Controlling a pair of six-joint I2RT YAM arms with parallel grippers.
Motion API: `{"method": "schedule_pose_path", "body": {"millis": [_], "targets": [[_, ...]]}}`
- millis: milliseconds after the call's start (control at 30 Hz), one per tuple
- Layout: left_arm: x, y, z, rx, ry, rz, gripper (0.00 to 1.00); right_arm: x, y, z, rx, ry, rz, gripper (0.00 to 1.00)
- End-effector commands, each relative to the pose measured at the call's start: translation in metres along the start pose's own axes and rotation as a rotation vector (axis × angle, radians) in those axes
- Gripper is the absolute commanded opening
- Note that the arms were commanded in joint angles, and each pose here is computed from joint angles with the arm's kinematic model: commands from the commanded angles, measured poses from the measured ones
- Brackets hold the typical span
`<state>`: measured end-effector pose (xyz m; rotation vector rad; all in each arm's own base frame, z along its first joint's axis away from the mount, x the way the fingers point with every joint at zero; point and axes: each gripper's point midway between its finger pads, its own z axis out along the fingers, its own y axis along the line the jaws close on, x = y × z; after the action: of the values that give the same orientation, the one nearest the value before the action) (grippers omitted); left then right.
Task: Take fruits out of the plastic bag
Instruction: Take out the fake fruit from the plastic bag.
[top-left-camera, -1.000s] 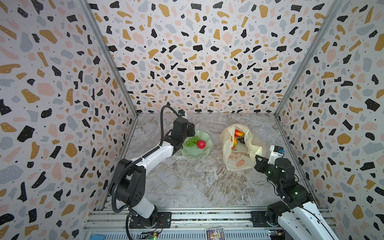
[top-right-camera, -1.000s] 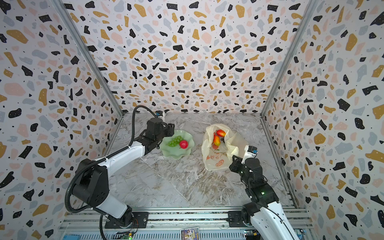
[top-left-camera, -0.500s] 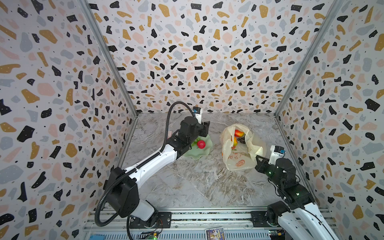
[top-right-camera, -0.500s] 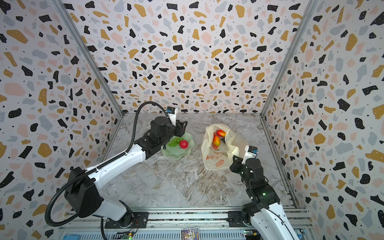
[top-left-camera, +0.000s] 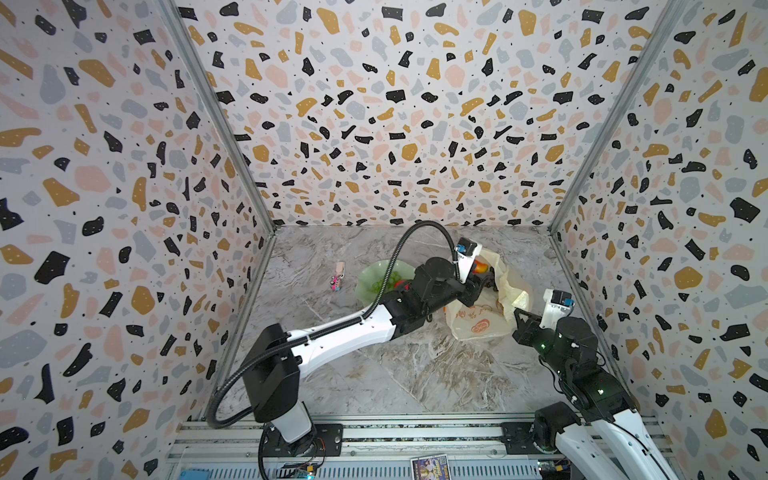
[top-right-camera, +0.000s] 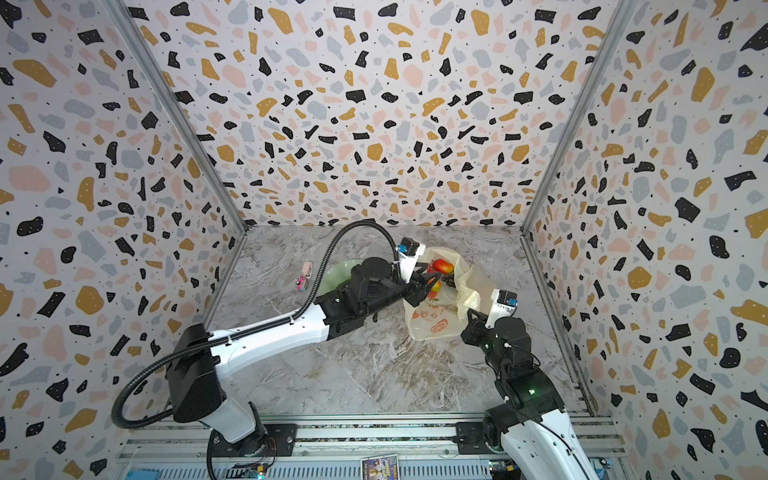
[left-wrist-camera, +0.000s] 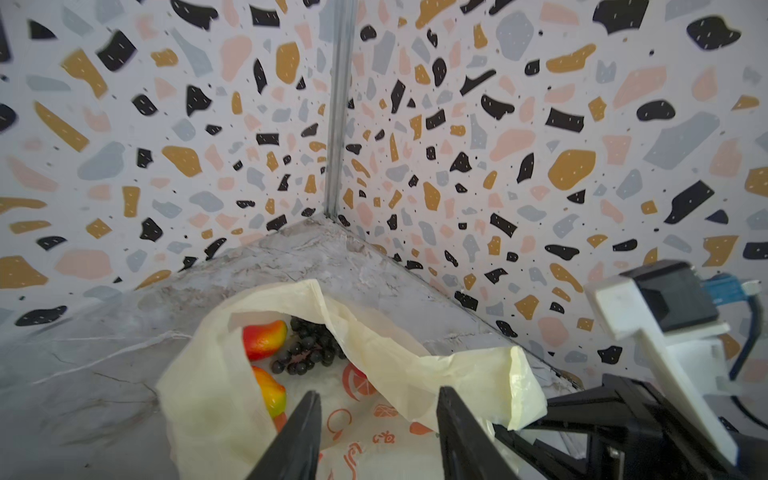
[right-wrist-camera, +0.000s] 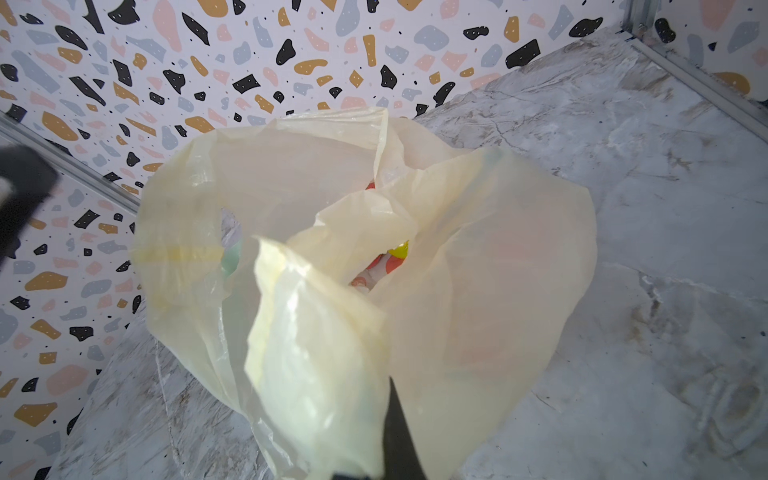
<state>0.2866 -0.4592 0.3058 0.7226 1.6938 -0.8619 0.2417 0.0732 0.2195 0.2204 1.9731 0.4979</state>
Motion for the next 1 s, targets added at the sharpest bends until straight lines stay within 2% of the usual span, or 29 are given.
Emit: {"method": "schedule_pose_path", "body": {"millis": [0,133,300,533,700,967], "targets": [[-0.008,-0.029,0.016,0.09,-0.054,-0.035,0.47,-0.014,0.0,-0.005,0.007,-0.066,-0.031,0.0],[0.005,-0.04,0.039,0.109,-0.01,-0.044,0.45,-0.021,0.001,-0.01,0.01,-0.097,-0.061,0.0],[0.034,-0.035,0.062,0.064,0.053,-0.012,0.44,-0.028,-0.003,-0.016,0.037,-0.126,-0.073,0.0],[0.075,-0.021,0.069,0.021,0.121,0.059,0.44,-0.033,-0.008,-0.024,0.052,-0.179,-0.069,0.0],[0.092,-0.007,0.069,-0.027,0.096,0.097,0.46,-0.031,-0.004,-0.019,0.03,-0.168,-0.073,0.0],[0.115,-0.012,0.09,0.012,0.127,0.097,0.46,-0.036,-0.002,-0.024,0.03,-0.18,-0.085,0.0]]}}
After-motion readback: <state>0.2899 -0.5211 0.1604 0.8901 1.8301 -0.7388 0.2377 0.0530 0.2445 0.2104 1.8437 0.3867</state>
